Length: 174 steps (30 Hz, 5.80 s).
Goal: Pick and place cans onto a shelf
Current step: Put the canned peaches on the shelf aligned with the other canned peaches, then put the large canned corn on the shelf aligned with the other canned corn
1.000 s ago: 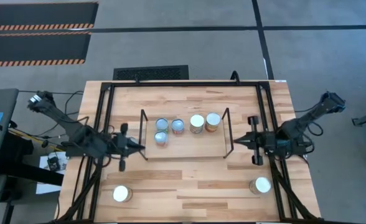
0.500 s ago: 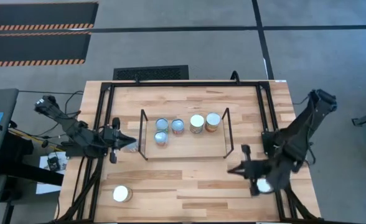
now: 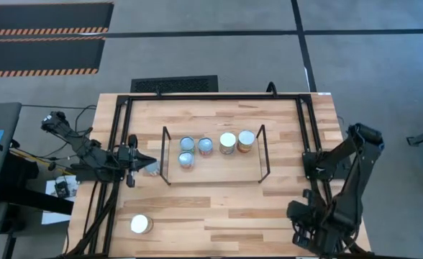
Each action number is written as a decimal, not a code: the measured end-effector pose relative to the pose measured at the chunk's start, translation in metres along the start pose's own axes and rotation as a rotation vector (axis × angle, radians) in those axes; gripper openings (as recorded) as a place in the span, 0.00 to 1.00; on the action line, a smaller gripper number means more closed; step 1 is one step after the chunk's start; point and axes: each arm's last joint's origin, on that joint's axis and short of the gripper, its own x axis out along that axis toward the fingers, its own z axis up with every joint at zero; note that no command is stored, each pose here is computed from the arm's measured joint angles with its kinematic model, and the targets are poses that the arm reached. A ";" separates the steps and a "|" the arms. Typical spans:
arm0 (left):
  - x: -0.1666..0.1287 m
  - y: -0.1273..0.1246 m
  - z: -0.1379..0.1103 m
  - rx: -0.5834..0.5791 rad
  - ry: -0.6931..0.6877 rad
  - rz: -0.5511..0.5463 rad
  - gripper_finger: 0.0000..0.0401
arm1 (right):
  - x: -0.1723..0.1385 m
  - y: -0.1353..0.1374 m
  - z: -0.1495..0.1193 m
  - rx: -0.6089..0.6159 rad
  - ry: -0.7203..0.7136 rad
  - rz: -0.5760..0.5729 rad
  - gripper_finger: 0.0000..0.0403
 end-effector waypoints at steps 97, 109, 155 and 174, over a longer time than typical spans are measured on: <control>0.000 0.001 -0.005 0.005 0.037 0.018 0.00 | 0.099 -0.058 0.256 -0.674 0.154 -0.231 0.01; 0.000 0.001 -0.005 0.008 0.041 0.018 0.00 | 0.100 -0.068 0.262 -0.649 0.167 -0.239 0.03; -0.001 -0.010 -0.018 0.048 0.182 -0.195 0.00 | 0.068 -0.015 0.153 -0.729 -0.669 0.254 0.01; 0.007 -0.094 0.019 0.168 0.434 -0.251 0.00 | 0.044 0.002 0.090 -0.752 -0.821 0.271 0.01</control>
